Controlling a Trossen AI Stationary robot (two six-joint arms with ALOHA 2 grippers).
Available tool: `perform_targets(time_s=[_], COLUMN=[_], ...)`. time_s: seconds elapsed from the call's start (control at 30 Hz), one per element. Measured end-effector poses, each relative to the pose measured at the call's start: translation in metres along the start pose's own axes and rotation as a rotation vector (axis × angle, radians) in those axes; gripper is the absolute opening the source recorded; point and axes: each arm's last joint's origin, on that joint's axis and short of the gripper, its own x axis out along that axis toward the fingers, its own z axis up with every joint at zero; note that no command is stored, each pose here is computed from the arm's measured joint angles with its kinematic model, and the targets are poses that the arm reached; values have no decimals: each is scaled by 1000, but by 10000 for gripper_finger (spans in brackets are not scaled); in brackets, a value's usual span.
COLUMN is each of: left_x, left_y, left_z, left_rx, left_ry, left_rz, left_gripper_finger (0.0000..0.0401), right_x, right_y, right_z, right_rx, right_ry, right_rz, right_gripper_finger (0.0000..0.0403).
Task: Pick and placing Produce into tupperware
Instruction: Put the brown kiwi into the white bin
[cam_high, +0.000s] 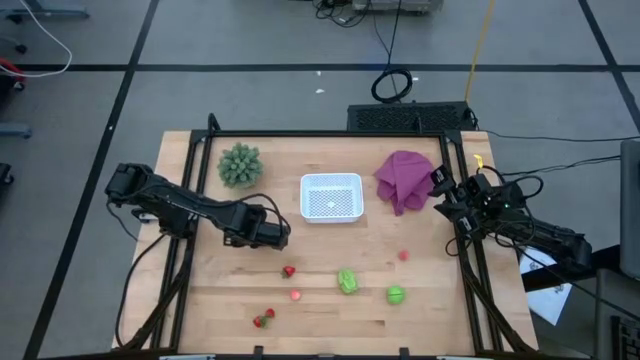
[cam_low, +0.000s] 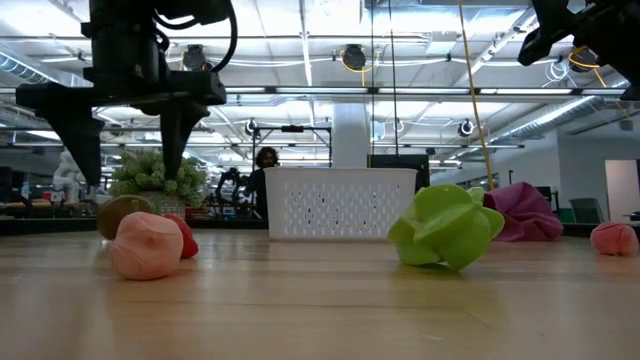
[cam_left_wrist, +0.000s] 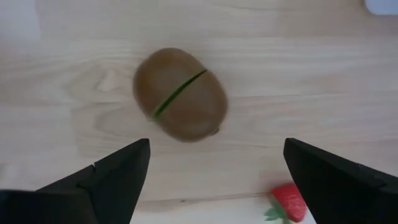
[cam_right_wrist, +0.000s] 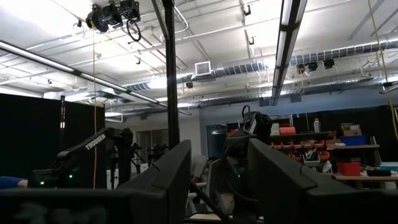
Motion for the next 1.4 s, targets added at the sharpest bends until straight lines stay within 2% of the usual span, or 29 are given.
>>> perform_targets(time_s=[0.3,0.43,0.97,1.17,1.4], left_x=[0,0,1,14,27], left_y=[-1,-1,-1,-3,-6], left_z=[1,1,3,9,12], left_rx=[-116,-145,-254,-266,-255], left_ry=[2,5,-41,-73,-5], left_rz=[-7,-6,-17,60,134], left_gripper_finger=[374,376,370,371,374], right_x=[0,0,0,0,0], right_y=[1,2,2,2,3], right_z=[-1,-1,-1,-1,-2], right_rx=[4,4,4,5,5], right_ry=[21,37,37,41,64], right_rz=[36,66,66,71,113], right_gripper_finger=[151,151,151,151,151])
